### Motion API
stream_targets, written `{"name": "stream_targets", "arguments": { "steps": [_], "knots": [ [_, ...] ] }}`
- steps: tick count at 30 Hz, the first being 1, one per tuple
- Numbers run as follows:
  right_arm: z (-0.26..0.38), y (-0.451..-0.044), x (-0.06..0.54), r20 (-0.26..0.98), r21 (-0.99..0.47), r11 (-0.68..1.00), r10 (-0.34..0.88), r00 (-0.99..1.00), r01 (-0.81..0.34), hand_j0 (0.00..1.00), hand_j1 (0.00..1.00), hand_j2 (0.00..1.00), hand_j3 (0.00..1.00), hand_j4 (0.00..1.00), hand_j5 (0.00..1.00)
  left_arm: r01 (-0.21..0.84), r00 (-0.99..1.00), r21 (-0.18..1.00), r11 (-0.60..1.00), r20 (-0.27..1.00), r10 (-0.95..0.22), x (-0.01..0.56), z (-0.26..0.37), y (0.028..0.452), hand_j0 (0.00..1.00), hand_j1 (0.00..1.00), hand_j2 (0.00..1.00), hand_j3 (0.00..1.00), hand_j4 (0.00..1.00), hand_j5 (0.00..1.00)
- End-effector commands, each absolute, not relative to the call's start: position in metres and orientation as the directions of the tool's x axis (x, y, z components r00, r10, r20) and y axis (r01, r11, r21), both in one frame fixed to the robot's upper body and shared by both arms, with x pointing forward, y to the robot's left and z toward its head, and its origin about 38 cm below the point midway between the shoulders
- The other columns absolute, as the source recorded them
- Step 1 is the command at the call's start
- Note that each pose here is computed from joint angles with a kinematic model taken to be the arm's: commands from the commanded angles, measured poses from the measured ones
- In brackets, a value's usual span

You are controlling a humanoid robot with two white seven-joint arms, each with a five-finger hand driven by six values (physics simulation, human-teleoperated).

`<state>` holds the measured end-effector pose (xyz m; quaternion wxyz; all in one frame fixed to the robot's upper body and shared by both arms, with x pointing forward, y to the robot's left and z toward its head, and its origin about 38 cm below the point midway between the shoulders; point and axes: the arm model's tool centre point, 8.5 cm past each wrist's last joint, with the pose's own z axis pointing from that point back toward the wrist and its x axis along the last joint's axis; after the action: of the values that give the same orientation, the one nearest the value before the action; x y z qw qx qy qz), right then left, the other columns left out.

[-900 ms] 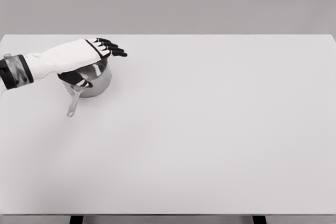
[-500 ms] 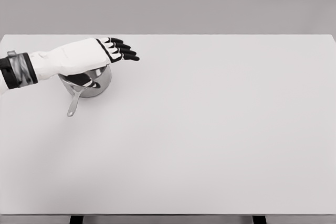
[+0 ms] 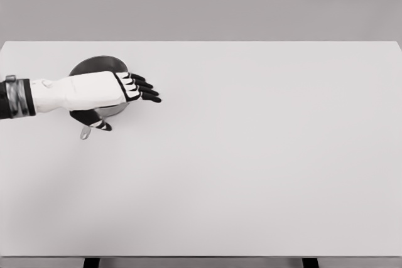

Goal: Rotate pot handle

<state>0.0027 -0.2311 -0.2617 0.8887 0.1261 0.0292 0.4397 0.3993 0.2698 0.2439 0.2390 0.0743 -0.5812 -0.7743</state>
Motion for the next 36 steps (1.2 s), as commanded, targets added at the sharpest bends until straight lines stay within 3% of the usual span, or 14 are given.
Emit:
{"name": "stream_targets", "arguments": {
  "steps": [1,26,36],
  "knots": [
    [-0.262,-0.231,0.003,0.059,0.250,0.582,0.789,0.612,-0.774,1.00,1.00,1.00,1.00,1.00,1.00,0.291,-0.865,0.928,-0.232,0.152,-0.478,0.402,0.239,0.275,1.00,1.00,1.00,1.00,1.00,1.00],
    [-0.262,-0.231,0.003,0.059,0.250,0.582,0.789,0.612,-0.774,1.00,1.00,1.00,1.00,1.00,1.00,0.285,-0.830,0.877,-0.388,0.023,-0.558,0.398,0.233,0.316,1.00,1.00,1.00,1.00,1.00,1.00],
    [-0.262,-0.231,0.003,0.059,0.250,0.582,0.789,0.612,-0.774,1.00,1.00,1.00,1.00,1.00,1.00,0.329,-0.782,0.864,-0.382,0.022,-0.623,0.408,0.229,0.343,1.00,1.00,1.00,1.00,1.00,1.00]
  ]
}}
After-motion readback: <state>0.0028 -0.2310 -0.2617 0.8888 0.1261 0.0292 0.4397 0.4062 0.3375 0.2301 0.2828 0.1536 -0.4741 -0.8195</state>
